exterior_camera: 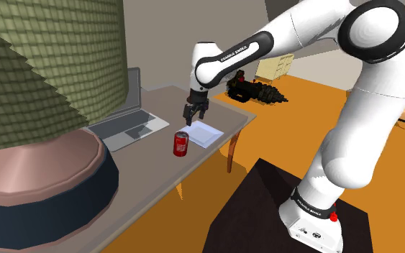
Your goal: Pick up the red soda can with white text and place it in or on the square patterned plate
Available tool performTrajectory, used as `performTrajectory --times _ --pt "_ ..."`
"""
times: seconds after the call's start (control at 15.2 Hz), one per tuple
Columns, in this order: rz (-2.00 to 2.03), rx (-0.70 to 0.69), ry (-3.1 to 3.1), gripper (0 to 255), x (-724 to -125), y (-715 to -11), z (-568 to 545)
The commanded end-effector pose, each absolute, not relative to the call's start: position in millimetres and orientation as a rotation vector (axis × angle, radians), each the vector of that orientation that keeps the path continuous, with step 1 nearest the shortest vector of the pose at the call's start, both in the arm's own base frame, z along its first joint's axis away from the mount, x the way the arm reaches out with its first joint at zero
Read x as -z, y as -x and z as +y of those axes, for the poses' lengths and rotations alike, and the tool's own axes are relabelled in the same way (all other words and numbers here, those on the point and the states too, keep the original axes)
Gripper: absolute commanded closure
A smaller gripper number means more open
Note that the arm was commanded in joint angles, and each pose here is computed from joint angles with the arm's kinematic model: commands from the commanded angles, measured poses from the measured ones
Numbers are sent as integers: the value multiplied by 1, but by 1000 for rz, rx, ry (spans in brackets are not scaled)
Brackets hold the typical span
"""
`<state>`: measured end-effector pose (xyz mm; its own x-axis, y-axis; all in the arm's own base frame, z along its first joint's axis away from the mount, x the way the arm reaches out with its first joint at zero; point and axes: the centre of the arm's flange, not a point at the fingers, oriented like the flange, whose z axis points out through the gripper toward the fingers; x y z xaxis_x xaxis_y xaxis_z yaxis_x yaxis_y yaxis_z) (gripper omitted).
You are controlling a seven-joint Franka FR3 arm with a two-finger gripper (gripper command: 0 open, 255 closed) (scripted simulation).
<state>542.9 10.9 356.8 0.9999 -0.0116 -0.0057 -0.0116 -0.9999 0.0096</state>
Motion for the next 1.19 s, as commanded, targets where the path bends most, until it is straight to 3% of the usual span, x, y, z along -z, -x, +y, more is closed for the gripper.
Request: performTrajectory --times 0.0,0.4,1.12 --pt "-26 11 -3136 0 -337 -559 16" --pt "-46 19 -3149 0 -279 -609 28" --pt "-46 19 -3149 0 -239 -609 29"
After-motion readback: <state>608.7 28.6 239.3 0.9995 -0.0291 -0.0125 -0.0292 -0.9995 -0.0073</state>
